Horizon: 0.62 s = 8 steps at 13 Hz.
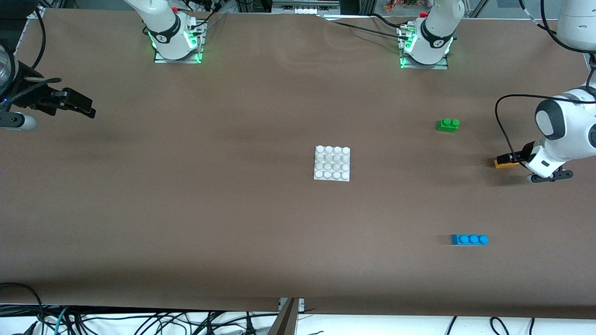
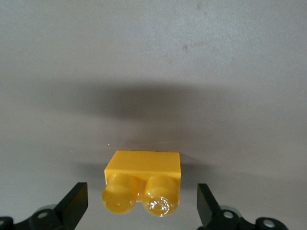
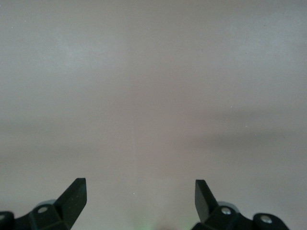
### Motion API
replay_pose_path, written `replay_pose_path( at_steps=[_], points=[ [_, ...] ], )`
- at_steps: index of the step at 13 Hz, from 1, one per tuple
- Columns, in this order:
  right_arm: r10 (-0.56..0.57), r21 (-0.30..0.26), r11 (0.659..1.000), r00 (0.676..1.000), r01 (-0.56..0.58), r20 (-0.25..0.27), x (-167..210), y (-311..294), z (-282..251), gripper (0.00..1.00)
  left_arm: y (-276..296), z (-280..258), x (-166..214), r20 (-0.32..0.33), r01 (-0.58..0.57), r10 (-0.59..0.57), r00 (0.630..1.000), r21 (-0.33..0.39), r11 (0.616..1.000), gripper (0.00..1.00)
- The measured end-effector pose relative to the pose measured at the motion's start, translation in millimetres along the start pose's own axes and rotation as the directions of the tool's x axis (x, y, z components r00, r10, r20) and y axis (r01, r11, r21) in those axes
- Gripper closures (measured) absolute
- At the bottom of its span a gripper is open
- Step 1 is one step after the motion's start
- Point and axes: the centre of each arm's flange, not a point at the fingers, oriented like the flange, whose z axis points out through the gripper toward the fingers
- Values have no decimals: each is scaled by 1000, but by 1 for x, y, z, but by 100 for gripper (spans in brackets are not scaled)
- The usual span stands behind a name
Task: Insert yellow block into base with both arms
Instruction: 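Lower the left gripper and grasp the yellow block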
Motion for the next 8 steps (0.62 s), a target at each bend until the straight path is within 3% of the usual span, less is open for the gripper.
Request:
replay_pose_path(
  at_steps=[2, 4, 8],
  points=[
    [4, -1, 1000, 1000, -4, 7, 2, 2, 3, 0, -1, 0, 0, 0, -7, 7, 1000, 0, 1000, 3],
    [9, -1, 1000, 1000, -9, 8, 3, 5, 4, 0, -1, 0, 0, -1, -38, 38, 999, 0, 999, 22],
    [11, -1, 1000, 1000, -11, 10, 3, 6, 5, 0, -1, -1, 1, -10, -61, 61, 998, 3, 998, 23]
  ],
)
